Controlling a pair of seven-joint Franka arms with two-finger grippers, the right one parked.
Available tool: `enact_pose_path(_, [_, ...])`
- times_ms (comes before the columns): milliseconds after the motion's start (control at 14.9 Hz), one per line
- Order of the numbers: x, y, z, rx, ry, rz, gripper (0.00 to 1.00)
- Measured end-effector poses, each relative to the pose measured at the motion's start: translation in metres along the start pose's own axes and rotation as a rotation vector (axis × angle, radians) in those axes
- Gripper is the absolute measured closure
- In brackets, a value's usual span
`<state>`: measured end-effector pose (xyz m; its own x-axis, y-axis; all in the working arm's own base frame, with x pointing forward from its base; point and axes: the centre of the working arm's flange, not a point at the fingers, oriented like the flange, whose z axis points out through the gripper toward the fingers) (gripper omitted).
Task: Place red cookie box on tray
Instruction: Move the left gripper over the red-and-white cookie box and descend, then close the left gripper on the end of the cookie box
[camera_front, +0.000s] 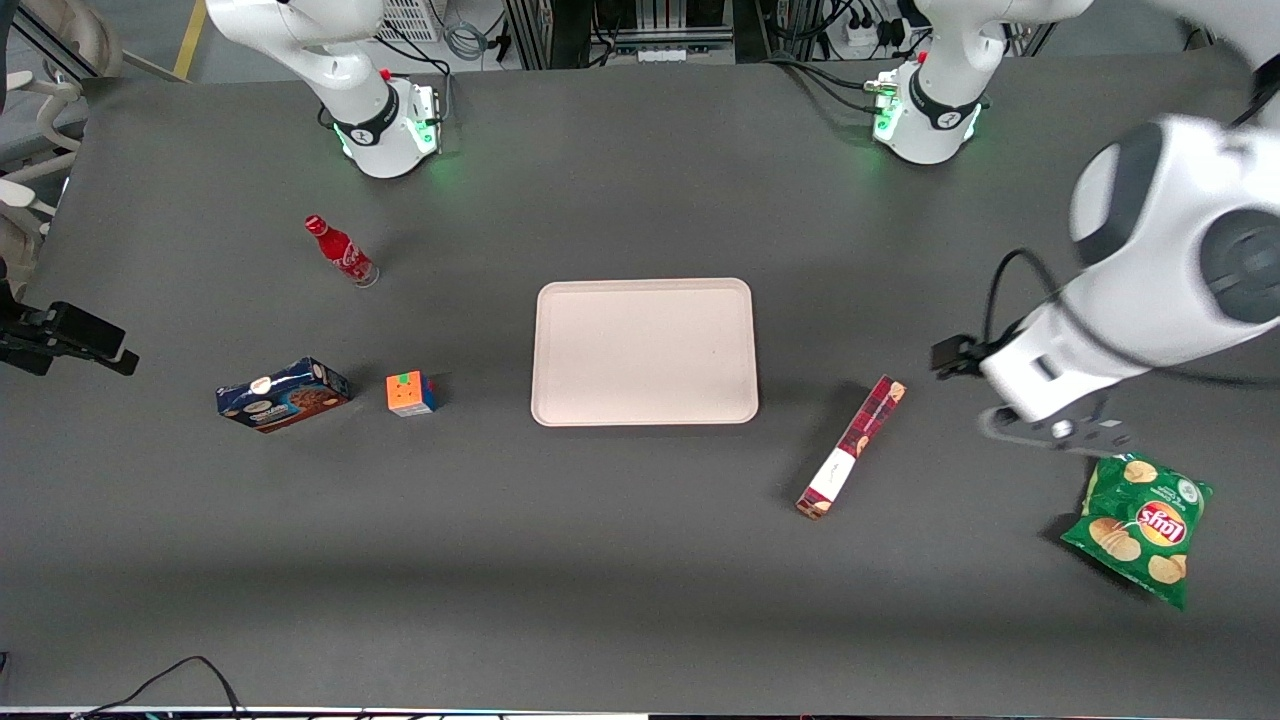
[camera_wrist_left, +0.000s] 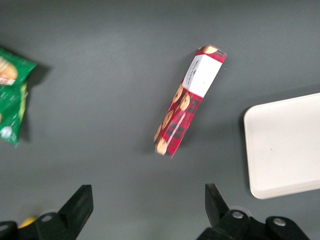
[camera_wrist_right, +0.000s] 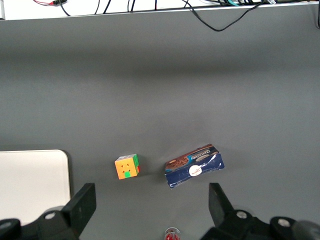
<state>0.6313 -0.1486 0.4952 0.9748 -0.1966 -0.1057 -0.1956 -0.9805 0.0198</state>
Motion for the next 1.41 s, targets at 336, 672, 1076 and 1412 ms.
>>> enact_pose_path(336, [0.03, 0.021, 0.076, 0.043, 0.015, 0.216, 0.0])
enact_pose_path(672, [0.045, 0.039, 0.146, 0.032, 0.023, 0.337, 0.0])
enact_pose_path(1076, [0.04, 0.072, 0.213, 0.053, 0.111, 0.344, 0.0])
enact_pose_path(1412, [0.036, 0.082, 0.239, 0.109, 0.143, 0.358, 0.0])
